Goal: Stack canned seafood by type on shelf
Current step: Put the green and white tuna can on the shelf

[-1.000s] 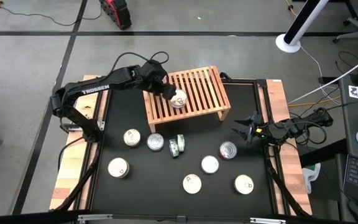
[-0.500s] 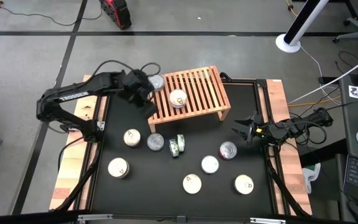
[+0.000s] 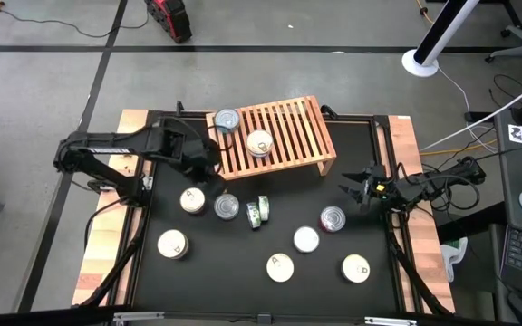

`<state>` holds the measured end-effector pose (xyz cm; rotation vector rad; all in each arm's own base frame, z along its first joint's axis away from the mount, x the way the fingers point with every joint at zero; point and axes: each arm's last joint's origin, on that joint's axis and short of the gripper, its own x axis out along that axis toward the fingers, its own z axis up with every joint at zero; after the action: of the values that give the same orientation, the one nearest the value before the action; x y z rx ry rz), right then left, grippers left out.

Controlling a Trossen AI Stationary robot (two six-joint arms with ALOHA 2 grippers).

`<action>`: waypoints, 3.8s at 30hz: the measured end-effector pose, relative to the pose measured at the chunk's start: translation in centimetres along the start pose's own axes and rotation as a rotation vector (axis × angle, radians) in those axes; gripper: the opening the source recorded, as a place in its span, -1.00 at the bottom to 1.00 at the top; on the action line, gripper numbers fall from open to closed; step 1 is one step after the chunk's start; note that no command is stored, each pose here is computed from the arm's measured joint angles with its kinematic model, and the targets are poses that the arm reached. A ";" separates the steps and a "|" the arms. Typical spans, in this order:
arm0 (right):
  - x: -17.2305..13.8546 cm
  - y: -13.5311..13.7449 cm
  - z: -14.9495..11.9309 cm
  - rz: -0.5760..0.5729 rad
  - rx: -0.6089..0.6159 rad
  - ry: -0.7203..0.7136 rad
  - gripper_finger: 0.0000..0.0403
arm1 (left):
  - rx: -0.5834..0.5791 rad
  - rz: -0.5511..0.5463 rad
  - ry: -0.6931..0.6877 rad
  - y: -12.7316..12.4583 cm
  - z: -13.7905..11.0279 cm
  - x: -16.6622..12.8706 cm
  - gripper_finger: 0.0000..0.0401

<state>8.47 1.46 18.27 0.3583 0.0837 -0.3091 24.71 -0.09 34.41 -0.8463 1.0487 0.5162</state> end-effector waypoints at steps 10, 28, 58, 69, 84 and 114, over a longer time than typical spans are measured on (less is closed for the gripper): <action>0.0 0.1 0.2 0.009 0.017 -0.021 0.21 | -0.267 0.064 0.030 -4.1 -0.6 6.6 0.32; 0.0 0.1 0.2 0.007 0.004 -0.017 0.21 | -0.506 0.053 0.018 -6.8 0.2 15.3 0.32; 0.0 -0.2 -0.5 -0.019 -0.045 0.040 0.21 | -0.419 0.096 0.042 -7.1 -0.6 18.1 0.32; 0.0 -0.2 -0.5 -0.019 -0.045 0.040 0.21 | -0.423 0.164 0.051 -6.6 -0.9 18.7 0.32; 0.0 -0.2 -0.5 -0.019 -0.045 0.040 0.21 | -0.354 0.210 -0.062 -6.4 -0.6 18.8 0.04; 0.0 -0.2 -0.5 -0.019 -0.045 0.040 0.21 | 0.199 -0.107 0.050 -8.7 -0.7 8.8 -0.31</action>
<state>8.39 1.43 17.77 0.3188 0.1336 -0.3184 34.38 -5.94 29.38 -0.7374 1.0747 0.2961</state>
